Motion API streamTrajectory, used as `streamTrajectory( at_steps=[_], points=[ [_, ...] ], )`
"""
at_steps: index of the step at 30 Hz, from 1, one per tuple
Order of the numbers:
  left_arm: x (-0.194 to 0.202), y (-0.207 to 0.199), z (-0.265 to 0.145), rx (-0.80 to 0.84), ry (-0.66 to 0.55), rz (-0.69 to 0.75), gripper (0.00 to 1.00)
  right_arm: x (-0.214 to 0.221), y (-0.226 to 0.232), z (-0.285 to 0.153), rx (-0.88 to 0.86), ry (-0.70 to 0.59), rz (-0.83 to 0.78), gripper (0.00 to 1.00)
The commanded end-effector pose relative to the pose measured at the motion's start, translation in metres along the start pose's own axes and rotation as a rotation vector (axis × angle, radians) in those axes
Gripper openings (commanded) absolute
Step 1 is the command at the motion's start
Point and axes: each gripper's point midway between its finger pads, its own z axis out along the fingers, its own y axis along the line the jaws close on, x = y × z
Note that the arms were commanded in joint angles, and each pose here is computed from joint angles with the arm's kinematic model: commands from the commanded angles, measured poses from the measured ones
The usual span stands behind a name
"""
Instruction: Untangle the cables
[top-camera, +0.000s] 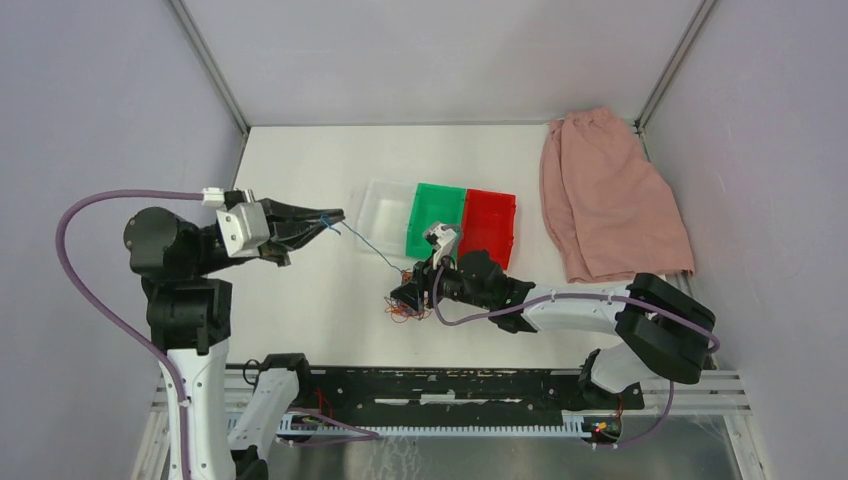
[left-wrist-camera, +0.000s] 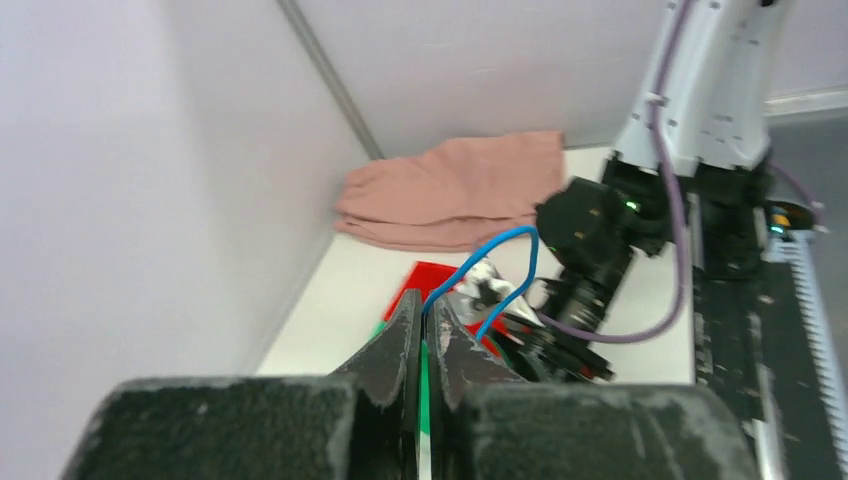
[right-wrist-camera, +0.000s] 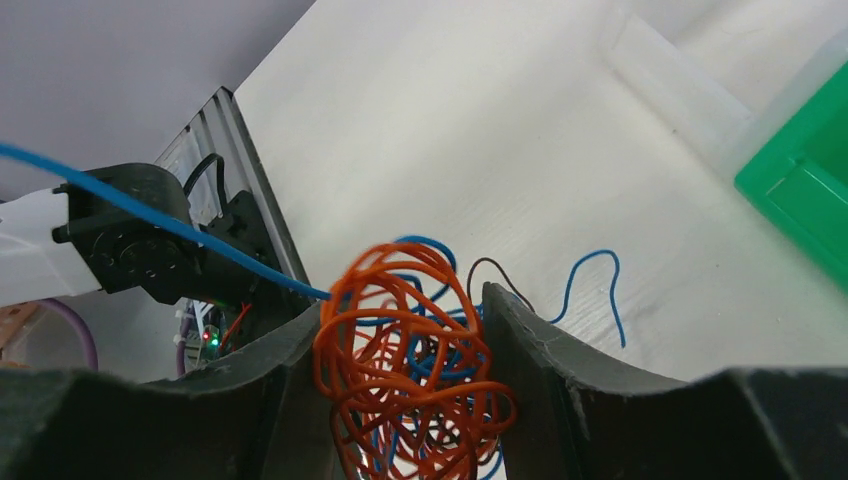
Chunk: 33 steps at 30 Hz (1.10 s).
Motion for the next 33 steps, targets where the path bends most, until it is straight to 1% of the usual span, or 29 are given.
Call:
streamTrajectory(
  at_steps=[1,4,6,8,10,12,15,17,20,21,23,25,28,33],
  points=[
    [-0.068,0.041,-0.003,-0.219,-0.159,0.138,0.03,-0.013,-0.004,0.003,0.02,-0.077,0.032,0.56],
    [-0.091,0.064,-0.008,-0.327,-0.207,0.178,0.03,0.0,-0.015,0.003,0.057,-0.058,0.046,0.56],
    [-0.111,0.081,-0.015,-0.427,-0.257,0.231,0.03,0.008,-0.023,0.002,0.089,-0.049,0.059,0.56],
    [-0.134,0.095,-0.025,-0.524,-0.323,0.273,0.03,0.014,-0.033,0.002,0.127,-0.048,0.075,0.59],
    [-0.156,0.106,-0.034,-0.597,-0.378,0.302,0.03,0.02,-0.048,0.001,0.202,-0.058,0.116,0.62],
    [-0.17,0.115,-0.037,-0.625,-0.417,0.293,0.03,0.025,-0.056,0.0,0.232,-0.068,0.136,0.64],
    [-0.183,0.115,-0.034,-0.599,-0.443,0.3,0.03,0.026,-0.058,-0.002,0.241,-0.079,0.152,0.63],
    [-0.194,0.116,-0.038,-0.616,-0.48,0.342,0.03,0.026,-0.061,-0.005,0.263,-0.077,0.151,0.63],
    [-0.228,0.128,-0.062,-0.761,-0.58,0.423,0.03,0.031,-0.07,-0.011,0.312,-0.065,0.143,0.62],
    [-0.235,0.135,-0.065,-0.789,-0.592,0.425,0.03,0.032,-0.074,-0.012,0.328,-0.067,0.144,0.61],
    [-0.247,0.136,-0.065,-0.785,-0.599,0.444,0.03,0.035,-0.078,-0.014,0.348,-0.072,0.154,0.6],
    [-0.246,0.132,-0.054,-0.71,-0.583,0.435,0.03,0.028,-0.072,-0.016,0.325,-0.09,0.154,0.59],
    [-0.232,0.118,-0.038,-0.588,-0.546,0.391,0.04,-0.005,-0.045,-0.018,0.237,-0.139,0.085,0.62],
    [-0.21,0.107,-0.03,-0.525,-0.508,0.334,0.06,-0.071,-0.002,-0.028,0.174,-0.167,-0.066,0.69]
  ],
)
